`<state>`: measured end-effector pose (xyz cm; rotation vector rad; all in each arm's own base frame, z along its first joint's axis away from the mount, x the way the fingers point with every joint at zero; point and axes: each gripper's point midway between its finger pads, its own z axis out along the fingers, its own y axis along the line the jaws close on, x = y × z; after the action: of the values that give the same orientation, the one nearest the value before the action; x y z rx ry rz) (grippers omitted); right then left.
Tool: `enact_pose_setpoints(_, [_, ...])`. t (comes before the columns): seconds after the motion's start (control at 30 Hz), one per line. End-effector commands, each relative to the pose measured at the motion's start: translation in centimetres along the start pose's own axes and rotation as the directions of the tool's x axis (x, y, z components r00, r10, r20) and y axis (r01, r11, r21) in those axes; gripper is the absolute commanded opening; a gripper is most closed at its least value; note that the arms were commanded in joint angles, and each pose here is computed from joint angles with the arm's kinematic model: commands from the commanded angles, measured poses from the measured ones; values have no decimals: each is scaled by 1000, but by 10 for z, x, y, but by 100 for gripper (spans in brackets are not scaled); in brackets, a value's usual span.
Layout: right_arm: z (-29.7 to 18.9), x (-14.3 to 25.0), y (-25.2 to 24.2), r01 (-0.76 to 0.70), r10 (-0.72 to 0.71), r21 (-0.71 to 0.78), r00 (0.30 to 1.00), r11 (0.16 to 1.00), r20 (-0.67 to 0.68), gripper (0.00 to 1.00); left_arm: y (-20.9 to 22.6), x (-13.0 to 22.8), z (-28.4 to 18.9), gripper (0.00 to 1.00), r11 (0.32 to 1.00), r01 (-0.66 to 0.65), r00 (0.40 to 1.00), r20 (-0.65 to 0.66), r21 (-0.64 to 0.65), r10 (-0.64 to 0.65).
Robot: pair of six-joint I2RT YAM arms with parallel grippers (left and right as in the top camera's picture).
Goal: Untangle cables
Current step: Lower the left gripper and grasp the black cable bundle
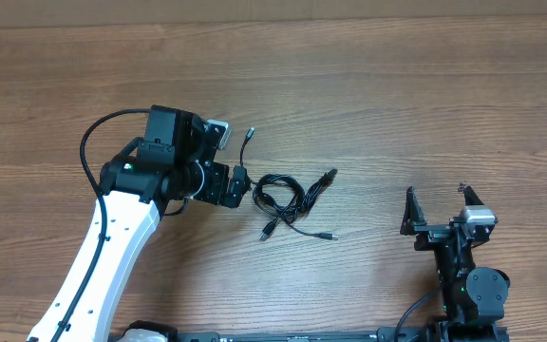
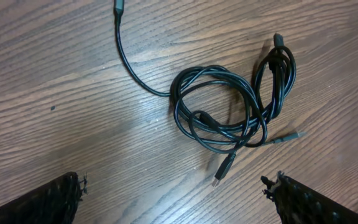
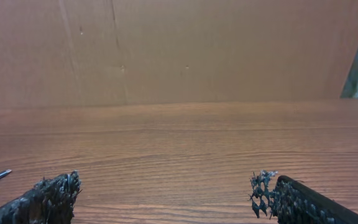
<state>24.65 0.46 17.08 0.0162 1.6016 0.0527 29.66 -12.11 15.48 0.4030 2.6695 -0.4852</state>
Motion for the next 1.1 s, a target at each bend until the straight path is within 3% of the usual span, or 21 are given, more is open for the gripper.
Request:
enact_pose_setpoints(0.0, [0,1,0,5,-5,-3,1000,1000,6,100,-1,-8,-2,100,1000,-23,1000,17,-3,23])
enact_pose_setpoints(0.77, [0,1,0,5,-5,-3,1000,1000,6,100,0,-13,1,99,1000,-28,999,33,-3,28])
enact_pose_setpoints(1.07, [0,1,0,5,-5,-3,1000,1000,6,100,7,-8,23,99,1000,-7,999,-31,0,7])
